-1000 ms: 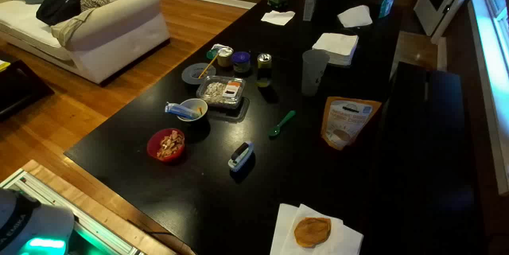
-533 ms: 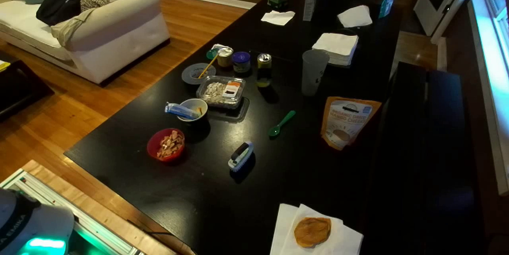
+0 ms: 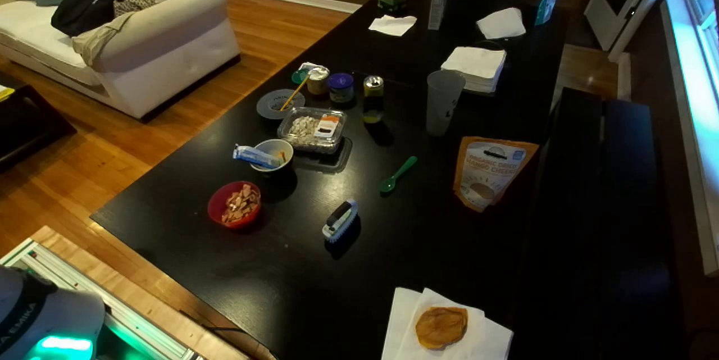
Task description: Move the yellow can to the right
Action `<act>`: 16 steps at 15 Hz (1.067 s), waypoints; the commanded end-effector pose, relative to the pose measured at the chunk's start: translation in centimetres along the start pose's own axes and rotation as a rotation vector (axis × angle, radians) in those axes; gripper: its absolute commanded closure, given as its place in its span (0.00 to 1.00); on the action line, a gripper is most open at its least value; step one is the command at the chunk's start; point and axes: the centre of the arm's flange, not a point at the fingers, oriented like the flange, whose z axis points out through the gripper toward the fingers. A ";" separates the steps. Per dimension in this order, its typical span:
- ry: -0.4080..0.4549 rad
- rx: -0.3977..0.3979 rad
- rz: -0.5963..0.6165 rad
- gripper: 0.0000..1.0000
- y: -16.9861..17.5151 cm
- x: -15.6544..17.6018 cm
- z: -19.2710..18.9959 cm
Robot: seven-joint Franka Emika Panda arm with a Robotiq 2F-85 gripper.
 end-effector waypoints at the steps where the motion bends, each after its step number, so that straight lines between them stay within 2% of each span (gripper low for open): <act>1: 0.016 -0.095 0.098 0.00 4.9 2.9 1.8; 6: 0.023 -0.270 0.211 0.00 10.5 8.0 5.2; 12: 0.085 -0.324 0.316 0.00 16.2 15.8 10.1; 16: 0.084 -0.369 0.355 0.00 21.0 18.9 12.2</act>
